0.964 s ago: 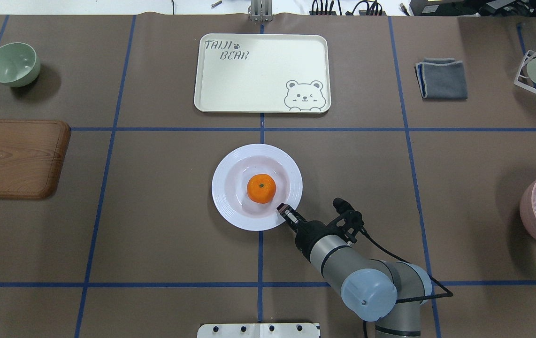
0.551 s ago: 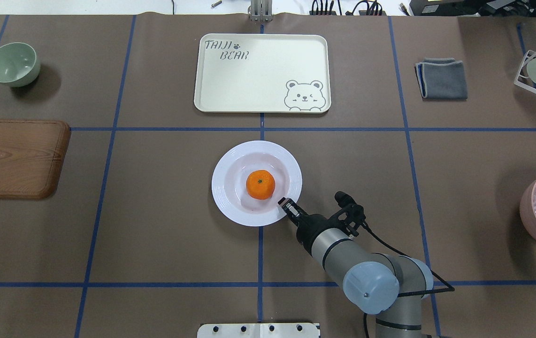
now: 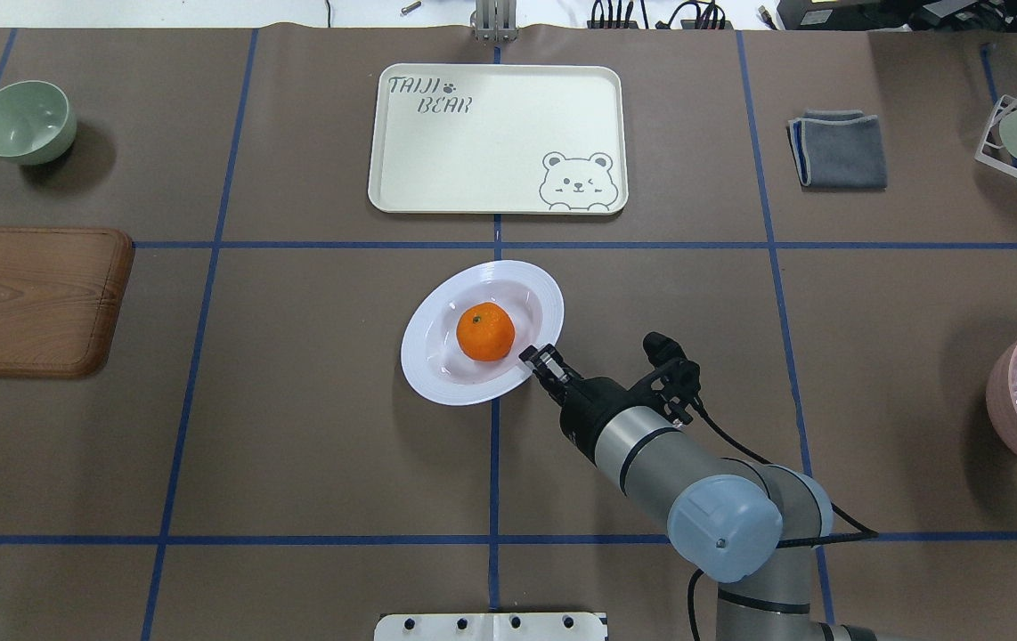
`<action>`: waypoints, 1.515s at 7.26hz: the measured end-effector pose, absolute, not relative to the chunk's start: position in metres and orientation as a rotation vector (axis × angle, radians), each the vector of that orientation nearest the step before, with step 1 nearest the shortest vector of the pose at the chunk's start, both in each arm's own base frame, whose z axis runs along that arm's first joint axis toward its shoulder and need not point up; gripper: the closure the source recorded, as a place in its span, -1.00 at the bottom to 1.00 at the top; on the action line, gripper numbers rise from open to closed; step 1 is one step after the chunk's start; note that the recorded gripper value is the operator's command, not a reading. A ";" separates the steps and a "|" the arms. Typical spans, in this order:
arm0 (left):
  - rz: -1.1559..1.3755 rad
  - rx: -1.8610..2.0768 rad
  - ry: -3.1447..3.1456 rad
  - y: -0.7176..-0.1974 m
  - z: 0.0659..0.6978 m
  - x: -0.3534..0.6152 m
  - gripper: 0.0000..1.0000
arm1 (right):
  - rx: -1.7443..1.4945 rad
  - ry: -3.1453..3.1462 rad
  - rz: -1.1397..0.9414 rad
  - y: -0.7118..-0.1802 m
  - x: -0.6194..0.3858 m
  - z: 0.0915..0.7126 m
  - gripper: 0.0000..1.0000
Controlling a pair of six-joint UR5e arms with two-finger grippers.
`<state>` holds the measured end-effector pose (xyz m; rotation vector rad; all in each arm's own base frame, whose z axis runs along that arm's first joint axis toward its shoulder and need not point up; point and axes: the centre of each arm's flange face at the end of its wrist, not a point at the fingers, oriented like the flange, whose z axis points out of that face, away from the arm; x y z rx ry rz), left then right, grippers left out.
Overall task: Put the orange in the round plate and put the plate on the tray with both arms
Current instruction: 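Lift the plate with the orange and carry it onto the cream bear tray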
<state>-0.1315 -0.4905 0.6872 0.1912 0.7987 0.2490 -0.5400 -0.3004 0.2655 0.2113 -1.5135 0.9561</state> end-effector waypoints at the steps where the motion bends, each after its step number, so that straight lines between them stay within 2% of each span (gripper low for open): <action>1: 0.249 0.192 0.799 -0.490 0.687 -0.131 -0.99 | 0.218 -1.531 0.980 -0.310 -0.532 0.258 1.00; 4: 0.252 0.198 0.797 -0.492 0.684 -0.132 -0.99 | 0.167 -1.603 1.194 -0.356 -0.518 0.238 1.00; 8: 0.255 0.204 0.796 -0.493 0.680 -0.131 -0.99 | 0.254 -1.556 1.547 -0.452 -0.581 0.225 1.00; 11: 0.256 0.205 0.795 -0.494 0.679 -0.131 -0.99 | 0.359 -1.392 1.694 -0.529 -0.625 0.205 1.00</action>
